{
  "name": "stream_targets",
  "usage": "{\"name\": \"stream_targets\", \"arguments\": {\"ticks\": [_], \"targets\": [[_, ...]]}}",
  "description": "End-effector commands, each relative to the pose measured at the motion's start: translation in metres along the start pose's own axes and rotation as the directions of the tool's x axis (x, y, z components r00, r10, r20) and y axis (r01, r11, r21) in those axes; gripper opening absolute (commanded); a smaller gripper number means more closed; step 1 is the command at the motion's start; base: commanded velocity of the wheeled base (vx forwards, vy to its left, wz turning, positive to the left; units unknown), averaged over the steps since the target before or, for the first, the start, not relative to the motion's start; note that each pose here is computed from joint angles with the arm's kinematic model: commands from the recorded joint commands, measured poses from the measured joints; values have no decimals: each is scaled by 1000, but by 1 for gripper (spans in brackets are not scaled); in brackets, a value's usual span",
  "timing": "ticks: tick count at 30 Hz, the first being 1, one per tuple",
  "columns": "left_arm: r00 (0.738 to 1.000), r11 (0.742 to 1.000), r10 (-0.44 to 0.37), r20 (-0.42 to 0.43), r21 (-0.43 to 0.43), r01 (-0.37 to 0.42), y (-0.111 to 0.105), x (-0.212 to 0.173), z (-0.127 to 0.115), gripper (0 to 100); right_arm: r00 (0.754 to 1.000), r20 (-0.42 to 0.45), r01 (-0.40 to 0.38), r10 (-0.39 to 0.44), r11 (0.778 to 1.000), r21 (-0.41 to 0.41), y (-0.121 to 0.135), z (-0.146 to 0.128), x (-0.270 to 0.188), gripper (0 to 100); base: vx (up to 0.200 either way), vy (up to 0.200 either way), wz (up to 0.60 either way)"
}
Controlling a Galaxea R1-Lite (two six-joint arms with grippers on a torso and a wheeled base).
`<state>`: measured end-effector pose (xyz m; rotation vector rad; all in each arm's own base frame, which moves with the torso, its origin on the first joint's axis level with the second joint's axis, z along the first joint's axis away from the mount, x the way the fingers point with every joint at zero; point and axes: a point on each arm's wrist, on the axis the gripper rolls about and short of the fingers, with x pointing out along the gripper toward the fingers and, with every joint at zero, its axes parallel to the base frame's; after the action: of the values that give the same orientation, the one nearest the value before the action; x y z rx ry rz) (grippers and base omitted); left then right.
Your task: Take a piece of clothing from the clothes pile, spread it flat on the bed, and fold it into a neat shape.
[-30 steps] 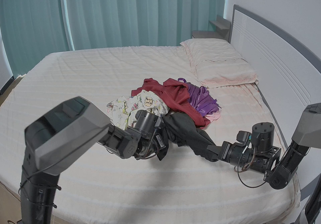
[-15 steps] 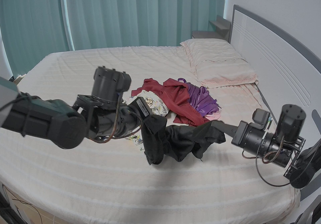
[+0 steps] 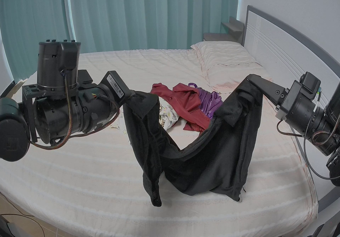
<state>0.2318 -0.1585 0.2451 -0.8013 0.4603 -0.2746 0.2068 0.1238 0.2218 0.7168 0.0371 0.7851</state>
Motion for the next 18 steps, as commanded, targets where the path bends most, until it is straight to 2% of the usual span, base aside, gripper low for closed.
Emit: {"name": "stream_targets", "arguments": {"ticks": [1, 13, 18], "targets": [[1000, 1000, -4, 2, -1, 4, 3, -12, 0, 0, 1000, -22, 17, -17, 1000, 9, -5, -6, 1, 0, 0, 0, 0], [999, 1000, 4, -34, 10, -3, 13, -28, -12, 0, 997, -53, 49, -48, 999, 17, -11, -14, -5, 0, 0, 0, 0], [999, 1000, 15, -42, 10, -14, 18, -31, -15, 0, 997, -54, 47, -46, 999, 17, -10, -14, -7, 0, -200, 0, 0]]}}
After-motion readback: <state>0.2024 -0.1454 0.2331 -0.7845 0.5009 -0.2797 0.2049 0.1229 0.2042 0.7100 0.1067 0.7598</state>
